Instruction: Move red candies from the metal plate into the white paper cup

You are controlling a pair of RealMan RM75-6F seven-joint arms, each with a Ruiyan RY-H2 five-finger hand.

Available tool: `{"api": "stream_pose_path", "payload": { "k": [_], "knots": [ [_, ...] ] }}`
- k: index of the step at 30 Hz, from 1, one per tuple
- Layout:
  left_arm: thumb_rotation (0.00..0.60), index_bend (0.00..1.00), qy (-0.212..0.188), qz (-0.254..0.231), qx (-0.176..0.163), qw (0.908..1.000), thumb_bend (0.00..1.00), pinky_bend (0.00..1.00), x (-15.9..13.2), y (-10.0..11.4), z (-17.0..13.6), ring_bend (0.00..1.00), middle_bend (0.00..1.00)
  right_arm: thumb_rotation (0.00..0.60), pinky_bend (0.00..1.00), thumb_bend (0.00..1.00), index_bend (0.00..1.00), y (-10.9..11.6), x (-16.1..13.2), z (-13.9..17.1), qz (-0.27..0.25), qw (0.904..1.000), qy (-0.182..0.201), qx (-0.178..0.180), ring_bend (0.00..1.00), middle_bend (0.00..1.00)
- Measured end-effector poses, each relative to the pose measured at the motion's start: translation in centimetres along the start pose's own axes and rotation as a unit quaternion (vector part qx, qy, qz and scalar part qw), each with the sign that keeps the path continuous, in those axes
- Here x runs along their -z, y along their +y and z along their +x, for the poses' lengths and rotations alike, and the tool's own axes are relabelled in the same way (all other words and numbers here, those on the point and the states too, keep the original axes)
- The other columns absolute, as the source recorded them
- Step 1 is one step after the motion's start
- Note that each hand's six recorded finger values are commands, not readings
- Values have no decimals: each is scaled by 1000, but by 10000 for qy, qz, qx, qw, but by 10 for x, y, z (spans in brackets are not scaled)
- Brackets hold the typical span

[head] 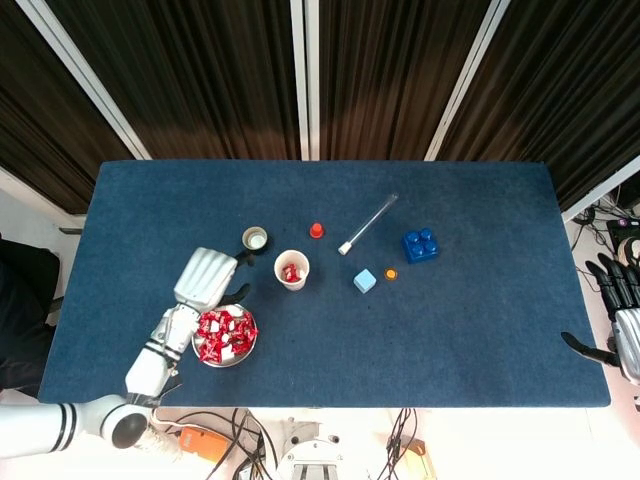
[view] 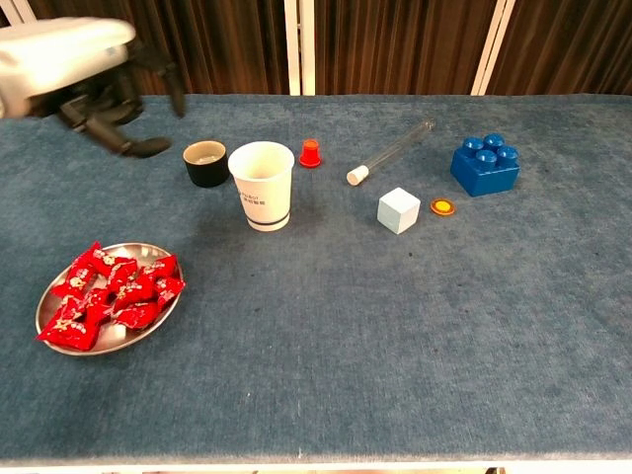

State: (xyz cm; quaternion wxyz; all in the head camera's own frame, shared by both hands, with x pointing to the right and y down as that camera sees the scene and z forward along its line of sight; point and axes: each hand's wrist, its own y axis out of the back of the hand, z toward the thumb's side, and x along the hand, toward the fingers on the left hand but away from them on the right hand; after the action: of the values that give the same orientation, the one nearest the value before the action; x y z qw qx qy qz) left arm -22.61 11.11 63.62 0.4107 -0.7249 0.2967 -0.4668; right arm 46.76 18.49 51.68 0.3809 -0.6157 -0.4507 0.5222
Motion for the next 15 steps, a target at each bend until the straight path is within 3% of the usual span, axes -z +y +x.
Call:
{"api": "stream_pose_path", "payload": {
  "k": [5, 15],
  "knots": [
    [600, 406, 79, 144, 329, 9993, 264, 834, 16, -22, -32, 830, 921, 600, 0, 277, 0, -1, -3, 0, 2, 10000, 61, -16, 0, 28],
    [600, 406, 180, 709, 751, 9945, 263, 834, 30, -63, -38, 831, 921, 600, 0, 277, 0, 1, -4, 1, 14, 10000, 69, 0, 0, 28]
  ]
}}
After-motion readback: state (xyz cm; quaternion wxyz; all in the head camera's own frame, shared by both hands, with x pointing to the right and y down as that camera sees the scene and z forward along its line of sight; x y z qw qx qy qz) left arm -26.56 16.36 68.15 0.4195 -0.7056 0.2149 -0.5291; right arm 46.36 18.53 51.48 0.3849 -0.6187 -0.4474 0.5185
